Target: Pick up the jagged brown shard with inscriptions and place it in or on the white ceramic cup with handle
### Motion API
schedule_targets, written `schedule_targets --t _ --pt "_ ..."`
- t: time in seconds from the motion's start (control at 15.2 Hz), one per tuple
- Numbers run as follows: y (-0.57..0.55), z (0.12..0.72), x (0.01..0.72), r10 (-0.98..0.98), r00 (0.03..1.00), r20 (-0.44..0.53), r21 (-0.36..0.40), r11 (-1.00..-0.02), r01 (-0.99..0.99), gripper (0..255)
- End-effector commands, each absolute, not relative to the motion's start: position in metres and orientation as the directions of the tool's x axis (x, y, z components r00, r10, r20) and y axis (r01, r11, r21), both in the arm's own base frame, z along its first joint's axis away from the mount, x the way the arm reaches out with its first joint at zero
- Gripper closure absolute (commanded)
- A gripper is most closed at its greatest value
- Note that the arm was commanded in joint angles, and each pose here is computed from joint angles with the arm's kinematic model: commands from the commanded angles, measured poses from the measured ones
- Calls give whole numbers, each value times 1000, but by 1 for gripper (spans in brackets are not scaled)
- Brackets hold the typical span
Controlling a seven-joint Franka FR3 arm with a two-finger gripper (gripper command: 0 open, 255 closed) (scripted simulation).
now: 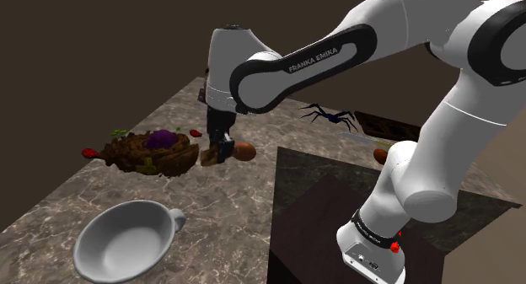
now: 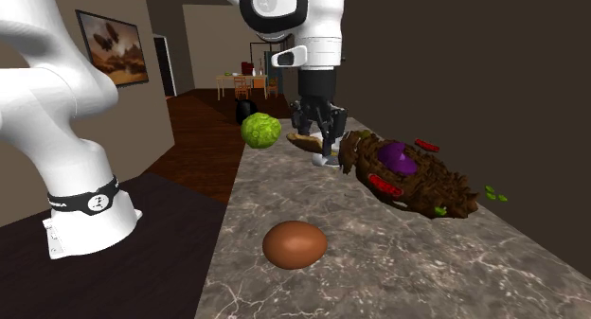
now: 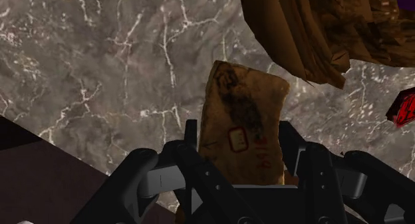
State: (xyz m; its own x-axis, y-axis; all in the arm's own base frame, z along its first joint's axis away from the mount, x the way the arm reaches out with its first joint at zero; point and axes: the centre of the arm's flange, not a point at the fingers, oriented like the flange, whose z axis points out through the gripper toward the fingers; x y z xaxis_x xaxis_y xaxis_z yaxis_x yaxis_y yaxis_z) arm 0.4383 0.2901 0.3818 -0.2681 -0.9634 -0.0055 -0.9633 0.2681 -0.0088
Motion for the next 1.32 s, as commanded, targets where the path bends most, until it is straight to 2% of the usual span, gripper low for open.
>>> schedule_targets --t 0.0,1.25 --pt "290 393 439 -964 -268 -7 -10 268 -963 255" --pt "522 397 388 -964 -268 -7 -10 268 -963 255"
